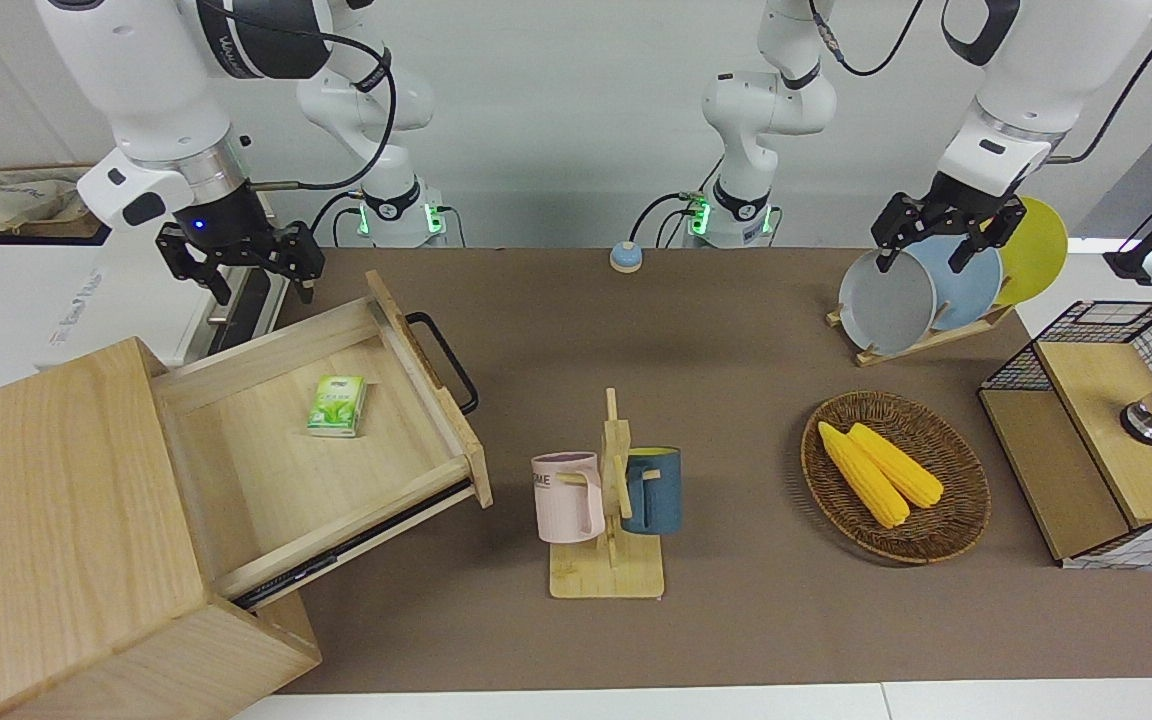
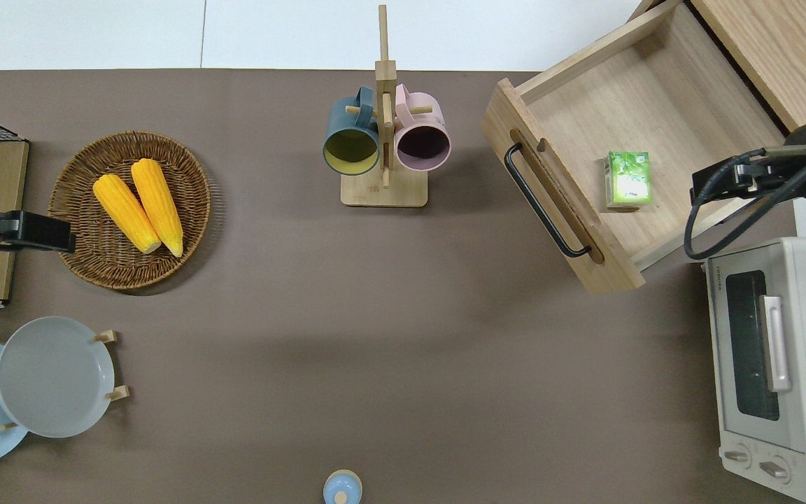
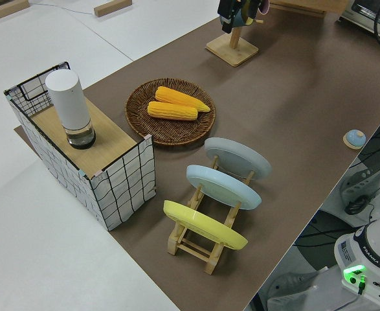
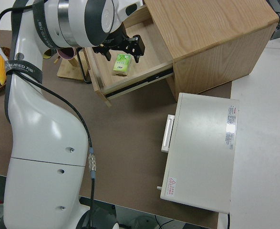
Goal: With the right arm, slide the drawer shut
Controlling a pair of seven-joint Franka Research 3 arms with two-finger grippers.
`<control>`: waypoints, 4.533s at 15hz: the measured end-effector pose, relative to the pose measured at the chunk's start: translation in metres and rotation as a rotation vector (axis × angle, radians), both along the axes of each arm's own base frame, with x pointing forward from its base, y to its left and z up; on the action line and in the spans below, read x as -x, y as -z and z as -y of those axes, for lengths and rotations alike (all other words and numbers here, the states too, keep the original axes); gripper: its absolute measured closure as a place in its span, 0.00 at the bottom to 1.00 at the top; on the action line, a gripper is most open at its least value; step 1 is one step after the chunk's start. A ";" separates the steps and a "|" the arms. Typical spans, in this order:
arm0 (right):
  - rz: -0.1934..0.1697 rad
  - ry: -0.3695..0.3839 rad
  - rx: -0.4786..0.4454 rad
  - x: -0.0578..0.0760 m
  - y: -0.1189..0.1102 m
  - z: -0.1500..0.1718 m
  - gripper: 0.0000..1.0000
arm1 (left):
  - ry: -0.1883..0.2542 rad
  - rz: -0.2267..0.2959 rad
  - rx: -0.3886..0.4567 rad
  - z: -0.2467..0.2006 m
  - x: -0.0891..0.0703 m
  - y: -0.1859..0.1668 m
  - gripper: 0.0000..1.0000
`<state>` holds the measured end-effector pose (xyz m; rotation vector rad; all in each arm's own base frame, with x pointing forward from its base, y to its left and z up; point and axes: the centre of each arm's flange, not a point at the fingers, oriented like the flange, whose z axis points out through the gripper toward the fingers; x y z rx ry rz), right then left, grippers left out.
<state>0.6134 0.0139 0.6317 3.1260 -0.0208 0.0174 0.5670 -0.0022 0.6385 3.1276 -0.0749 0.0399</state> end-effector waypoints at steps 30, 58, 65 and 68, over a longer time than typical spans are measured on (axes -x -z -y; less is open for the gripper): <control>-0.050 -0.016 0.000 0.014 -0.006 -0.008 0.99 | 0.000 0.000 0.000 0.000 0.000 0.000 0.00; 0.036 0.680 -0.059 0.031 0.023 -0.245 0.99 | 0.000 0.000 0.000 0.000 0.000 0.000 0.00; -0.030 0.868 -0.001 0.006 0.088 -0.252 0.99 | 0.000 0.000 0.000 0.000 0.000 0.000 0.00; -0.043 0.934 0.012 -0.001 0.107 -0.254 0.99 | 0.000 0.000 0.000 0.000 0.000 0.000 0.00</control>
